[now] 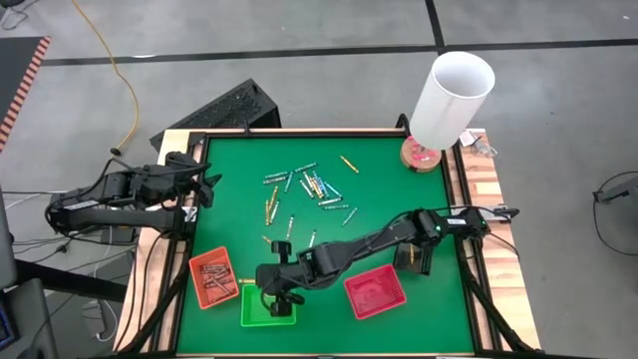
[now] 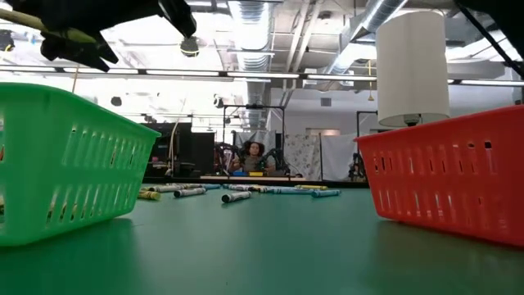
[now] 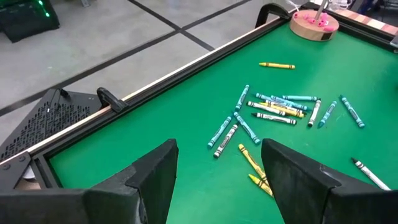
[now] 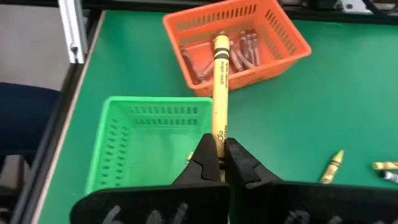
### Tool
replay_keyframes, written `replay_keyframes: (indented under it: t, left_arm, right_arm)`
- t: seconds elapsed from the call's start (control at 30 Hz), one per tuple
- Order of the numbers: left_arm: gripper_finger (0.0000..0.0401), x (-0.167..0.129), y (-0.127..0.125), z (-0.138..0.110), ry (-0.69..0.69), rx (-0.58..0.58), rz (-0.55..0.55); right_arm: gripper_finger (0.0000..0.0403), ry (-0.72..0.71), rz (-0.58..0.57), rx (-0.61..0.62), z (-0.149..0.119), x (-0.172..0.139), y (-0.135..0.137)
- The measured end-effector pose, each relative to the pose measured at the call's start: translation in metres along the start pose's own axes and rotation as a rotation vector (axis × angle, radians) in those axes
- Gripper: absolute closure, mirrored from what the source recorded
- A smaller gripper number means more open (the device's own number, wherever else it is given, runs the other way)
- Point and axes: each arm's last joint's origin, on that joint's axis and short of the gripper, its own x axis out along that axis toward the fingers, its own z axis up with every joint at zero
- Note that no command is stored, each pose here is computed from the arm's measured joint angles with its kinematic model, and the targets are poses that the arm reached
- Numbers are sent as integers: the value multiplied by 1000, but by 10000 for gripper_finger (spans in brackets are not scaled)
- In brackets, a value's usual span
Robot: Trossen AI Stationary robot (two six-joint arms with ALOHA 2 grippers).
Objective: Sort crayons
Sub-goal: Put the yellow crayon into the green bin
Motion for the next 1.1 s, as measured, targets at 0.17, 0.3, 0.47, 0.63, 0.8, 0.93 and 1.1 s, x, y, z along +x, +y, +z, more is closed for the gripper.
replay_keyframes:
  t: [0.17, 0.3, 0.47, 0.63, 0.8, 0.93, 1.1]
  left_arm:
    - [178, 0, 0, 0, 0, -8, 0]
    - [178, 0, 0, 0, 0, -11, -1]
    - [178, 0, 0, 0, 0, -11, -1]
    - [178, 0, 0, 0, 0, -11, -1]
    - [178, 0, 0, 0, 1, -11, -1]
    - [178, 0, 0, 0, 3, -18, -4]
    - [178, 0, 0, 0, 3, -17, -4]
  right_arm:
    - [403, 17, 32, 52, -4, 0, 7]
    - [403, 38, 30, 96, -9, 3, 9]
    - [403, 40, 39, 122, -10, 2, 14]
    - [403, 43, 49, 148, -13, 3, 22]
    - [403, 82, 39, 164, -28, 25, 26]
    - [403, 109, 38, 183, -35, 31, 27]
    - [403, 133, 39, 210, -38, 36, 26]
